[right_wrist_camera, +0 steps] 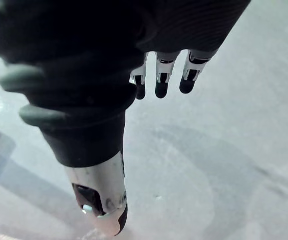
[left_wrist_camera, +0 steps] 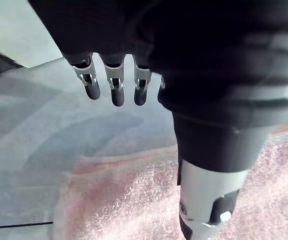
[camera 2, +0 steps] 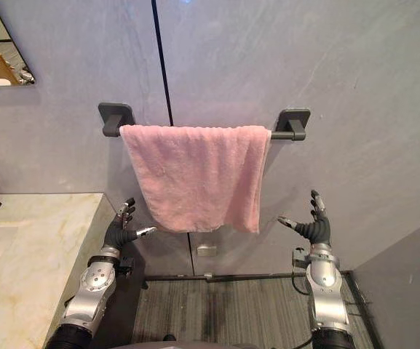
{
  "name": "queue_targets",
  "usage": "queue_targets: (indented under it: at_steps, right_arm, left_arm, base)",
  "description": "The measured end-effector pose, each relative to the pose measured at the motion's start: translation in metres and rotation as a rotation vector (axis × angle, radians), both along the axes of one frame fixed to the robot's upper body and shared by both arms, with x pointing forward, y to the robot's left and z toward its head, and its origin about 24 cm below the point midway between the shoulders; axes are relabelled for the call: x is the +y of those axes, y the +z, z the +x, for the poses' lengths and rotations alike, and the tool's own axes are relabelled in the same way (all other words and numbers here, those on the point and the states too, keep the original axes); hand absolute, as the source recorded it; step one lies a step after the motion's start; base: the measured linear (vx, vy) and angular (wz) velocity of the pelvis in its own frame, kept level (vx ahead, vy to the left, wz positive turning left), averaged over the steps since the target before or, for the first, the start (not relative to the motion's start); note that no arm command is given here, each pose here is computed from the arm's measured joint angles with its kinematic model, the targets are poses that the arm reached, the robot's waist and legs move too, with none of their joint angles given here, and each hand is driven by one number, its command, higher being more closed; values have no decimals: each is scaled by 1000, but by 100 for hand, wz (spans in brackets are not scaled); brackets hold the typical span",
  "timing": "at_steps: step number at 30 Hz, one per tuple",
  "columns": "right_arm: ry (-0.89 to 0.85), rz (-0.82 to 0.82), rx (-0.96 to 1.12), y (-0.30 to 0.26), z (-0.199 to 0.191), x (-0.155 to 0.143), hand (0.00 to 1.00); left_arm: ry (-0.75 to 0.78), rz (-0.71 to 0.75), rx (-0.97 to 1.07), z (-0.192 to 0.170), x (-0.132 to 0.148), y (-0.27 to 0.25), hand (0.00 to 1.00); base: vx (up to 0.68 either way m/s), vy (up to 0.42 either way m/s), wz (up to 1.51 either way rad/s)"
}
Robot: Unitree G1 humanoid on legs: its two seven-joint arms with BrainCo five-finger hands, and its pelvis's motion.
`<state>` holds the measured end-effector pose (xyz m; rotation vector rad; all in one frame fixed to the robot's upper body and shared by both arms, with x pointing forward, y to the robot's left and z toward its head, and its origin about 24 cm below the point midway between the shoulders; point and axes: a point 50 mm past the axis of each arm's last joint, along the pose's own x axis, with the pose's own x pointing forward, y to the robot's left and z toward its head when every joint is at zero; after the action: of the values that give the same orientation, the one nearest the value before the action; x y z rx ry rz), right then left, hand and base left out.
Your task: Organize washtable
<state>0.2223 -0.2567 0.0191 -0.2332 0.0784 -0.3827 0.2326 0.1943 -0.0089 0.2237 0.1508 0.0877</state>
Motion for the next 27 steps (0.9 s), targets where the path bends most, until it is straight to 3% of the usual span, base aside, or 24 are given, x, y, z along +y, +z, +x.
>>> queue_targets:
  at_steps: [7, 11, 20, 27]
  right_arm:
    - [-97, 62, 54, -17, -20, -14, 0]
    - [-131, 78, 184, -45, -36, -19, 0]
    - [-99, 62, 610, -116, -88, -14, 0]
    - [-53, 81, 805, -145, -116, -2, 0]
  left_arm:
    - [66, -13, 47, -16, 12, -11, 0]
    - [99, -13, 124, -33, 18, -26, 0]
    - [193, -2, 574, -113, 40, -103, 0]
    - [225, -8, 783, -154, 39, -131, 0]
  base:
    - [0, 0, 0]
    - [0, 0, 0]
    - [3, -9, -3]
    - [13, -9, -8]
